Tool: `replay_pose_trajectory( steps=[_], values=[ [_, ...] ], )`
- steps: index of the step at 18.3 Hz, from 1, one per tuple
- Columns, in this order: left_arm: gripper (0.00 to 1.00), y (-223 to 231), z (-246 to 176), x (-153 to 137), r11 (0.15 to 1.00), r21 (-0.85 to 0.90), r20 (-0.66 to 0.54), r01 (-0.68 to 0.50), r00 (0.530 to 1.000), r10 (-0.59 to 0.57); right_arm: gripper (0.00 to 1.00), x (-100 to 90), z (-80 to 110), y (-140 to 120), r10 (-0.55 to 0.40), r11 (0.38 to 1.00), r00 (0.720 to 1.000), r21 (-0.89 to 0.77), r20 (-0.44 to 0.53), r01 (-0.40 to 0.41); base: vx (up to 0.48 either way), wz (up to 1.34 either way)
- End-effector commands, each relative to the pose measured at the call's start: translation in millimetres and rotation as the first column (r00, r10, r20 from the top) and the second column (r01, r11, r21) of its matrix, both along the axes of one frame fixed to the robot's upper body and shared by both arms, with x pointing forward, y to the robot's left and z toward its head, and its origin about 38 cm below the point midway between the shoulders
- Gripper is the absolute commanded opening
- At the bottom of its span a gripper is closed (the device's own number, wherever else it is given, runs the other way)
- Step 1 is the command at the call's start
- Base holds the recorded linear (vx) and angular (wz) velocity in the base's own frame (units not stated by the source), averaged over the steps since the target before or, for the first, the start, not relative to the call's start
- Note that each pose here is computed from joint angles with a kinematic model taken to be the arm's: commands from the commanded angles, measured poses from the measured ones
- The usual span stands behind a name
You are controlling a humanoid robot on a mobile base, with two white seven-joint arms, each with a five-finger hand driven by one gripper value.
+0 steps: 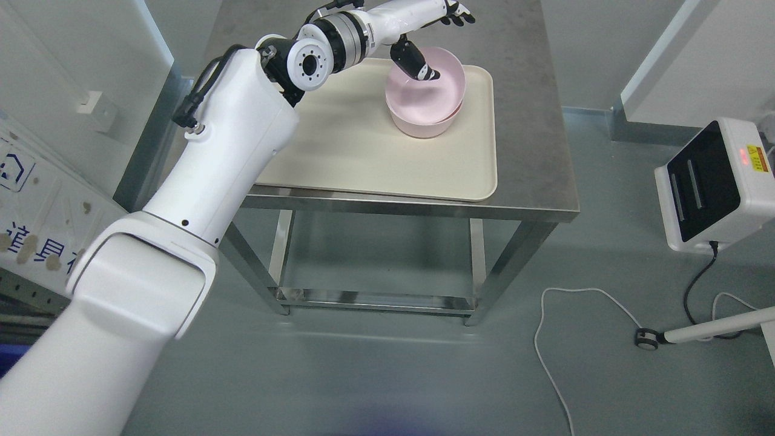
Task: Stack pink IKEA bowls on left shelf middle
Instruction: 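Lower the held bowl into the other pink bowl with the left hand, then regrasp the stacked pink bowls with the left hand and lift them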
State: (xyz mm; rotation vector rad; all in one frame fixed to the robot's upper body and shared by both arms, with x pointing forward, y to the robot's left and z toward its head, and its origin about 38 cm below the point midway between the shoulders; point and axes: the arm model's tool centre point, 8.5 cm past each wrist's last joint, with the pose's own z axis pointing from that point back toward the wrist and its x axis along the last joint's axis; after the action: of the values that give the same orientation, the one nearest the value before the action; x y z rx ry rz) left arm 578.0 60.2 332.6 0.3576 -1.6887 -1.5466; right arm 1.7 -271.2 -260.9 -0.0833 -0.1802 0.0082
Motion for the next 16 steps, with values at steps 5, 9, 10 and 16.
replay_pose_trajectory(
  steps=[5, 9, 10, 16],
  values=[
    [0.85, 96, 21, -55, 0.65, -0.744, 0.093, 0.159, 0.987, -0.134, 1.0, -0.1, 1.1, -12, -0.002, 1.0, 1.0, -0.019, -0.001, 0.002, 0.0, 0.0],
    [0.81, 37, -31, -91, 0.784, -0.544, 0.006, 0.298, 0.936, -0.352, 1.0, -0.1, 1.1, -11, -0.001, 1.0, 1.0, -0.019, -0.001, 0.001, 0.0, 0.0],
    [0.8, 30, -38, -91, 0.841, -0.458, -0.004, 0.289, 0.945, -0.327, 1.0, -0.1, 1.1, -11, -0.002, 1.0, 1.0, -0.017, -0.001, 0.002, 0.0, 0.0],
    [0.79, 31, -42, -64, 0.997, 0.053, 0.046, 0.064, 0.997, -0.066, 1.0, -0.1, 1.1, -11, -0.001, 1.0, 1.0, -0.019, -0.001, 0.001, 0.0, 0.0]
  ],
)
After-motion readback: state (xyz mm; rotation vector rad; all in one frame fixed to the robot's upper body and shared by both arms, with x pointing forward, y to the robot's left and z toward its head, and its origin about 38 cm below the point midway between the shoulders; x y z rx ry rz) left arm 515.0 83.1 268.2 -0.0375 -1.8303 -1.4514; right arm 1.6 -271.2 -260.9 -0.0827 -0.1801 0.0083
